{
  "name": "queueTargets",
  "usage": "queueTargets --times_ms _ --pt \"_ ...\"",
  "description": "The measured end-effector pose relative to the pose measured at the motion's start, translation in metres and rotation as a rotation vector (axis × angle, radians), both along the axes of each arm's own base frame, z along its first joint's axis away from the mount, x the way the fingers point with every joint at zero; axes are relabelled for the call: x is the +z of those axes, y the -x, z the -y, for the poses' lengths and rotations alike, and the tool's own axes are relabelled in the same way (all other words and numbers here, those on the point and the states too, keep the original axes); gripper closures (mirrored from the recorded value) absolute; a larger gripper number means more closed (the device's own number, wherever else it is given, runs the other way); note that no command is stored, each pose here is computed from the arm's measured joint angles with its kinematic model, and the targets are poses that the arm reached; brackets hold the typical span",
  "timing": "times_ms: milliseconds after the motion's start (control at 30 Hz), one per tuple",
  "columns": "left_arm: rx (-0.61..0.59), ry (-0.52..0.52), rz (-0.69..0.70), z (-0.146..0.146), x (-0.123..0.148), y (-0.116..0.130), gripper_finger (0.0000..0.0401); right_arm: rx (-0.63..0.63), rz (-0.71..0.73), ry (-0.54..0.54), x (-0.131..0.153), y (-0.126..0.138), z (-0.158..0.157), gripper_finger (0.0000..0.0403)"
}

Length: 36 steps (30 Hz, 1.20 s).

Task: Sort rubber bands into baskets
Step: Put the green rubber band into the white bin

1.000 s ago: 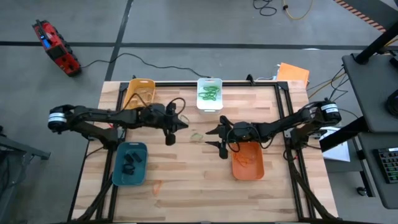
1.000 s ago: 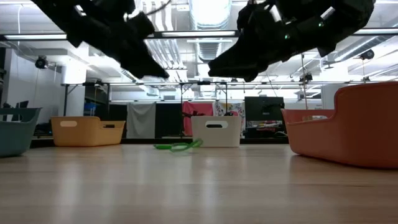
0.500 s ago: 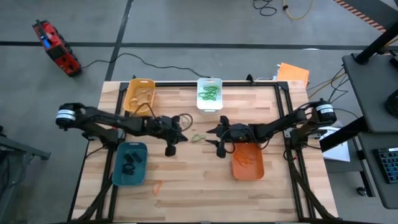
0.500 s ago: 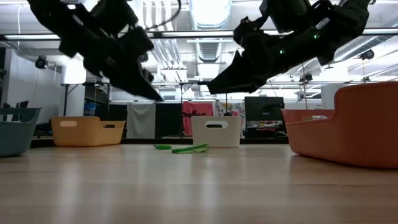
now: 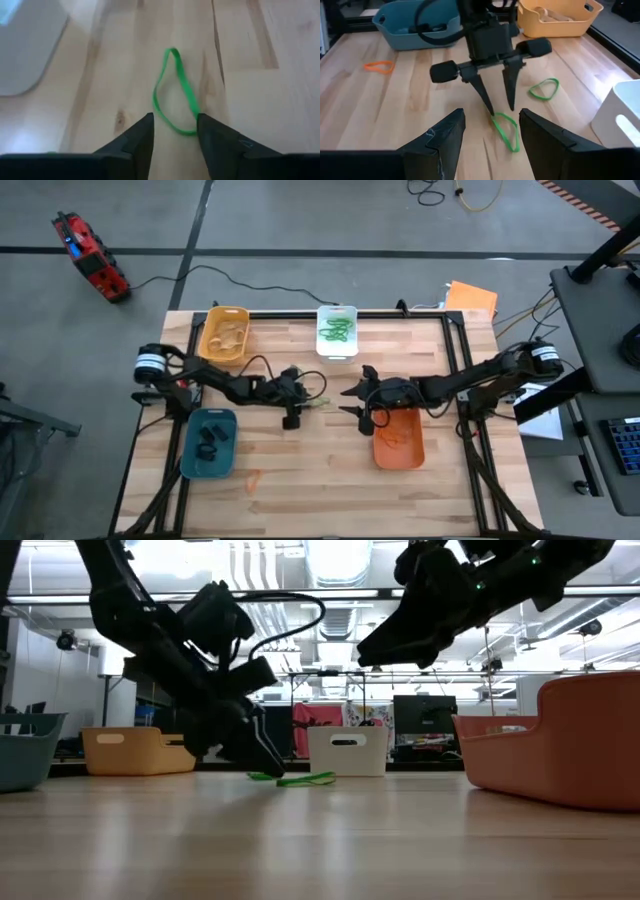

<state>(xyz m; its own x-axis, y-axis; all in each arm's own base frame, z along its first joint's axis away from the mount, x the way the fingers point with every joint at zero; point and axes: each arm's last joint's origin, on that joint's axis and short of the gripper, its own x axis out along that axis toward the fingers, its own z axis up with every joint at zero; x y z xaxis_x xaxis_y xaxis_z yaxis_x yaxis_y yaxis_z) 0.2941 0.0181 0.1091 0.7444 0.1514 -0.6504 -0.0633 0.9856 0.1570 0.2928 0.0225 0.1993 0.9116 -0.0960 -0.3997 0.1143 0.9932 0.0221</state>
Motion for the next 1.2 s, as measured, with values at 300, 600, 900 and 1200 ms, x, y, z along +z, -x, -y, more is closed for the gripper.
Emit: queueTargets --times_ms 300,600,900,1200 --pt "0.033 0.05 0.002 0.0 -0.016 -0.005 0.0258 0.0 -0.014 -0.008 -0.004 -0.001 -0.002 0.022" --pt "0.021 0.068 0.011 0.001 -0.021 -0.007 0.0364 -0.002 -0.012 -0.012 -0.004 -0.001 -0.002 0.022" --pt "-0.059 0.04 0.082 0.005 0.001 -0.006 0.04 0.031 -0.013 0.053 -0.012 -0.007 -0.004 0.022" --pt "-0.159 0.069 0.255 0.01 0.048 -0.002 0.0401 0.072 0.001 0.164 -0.018 -0.032 -0.004 0.022"
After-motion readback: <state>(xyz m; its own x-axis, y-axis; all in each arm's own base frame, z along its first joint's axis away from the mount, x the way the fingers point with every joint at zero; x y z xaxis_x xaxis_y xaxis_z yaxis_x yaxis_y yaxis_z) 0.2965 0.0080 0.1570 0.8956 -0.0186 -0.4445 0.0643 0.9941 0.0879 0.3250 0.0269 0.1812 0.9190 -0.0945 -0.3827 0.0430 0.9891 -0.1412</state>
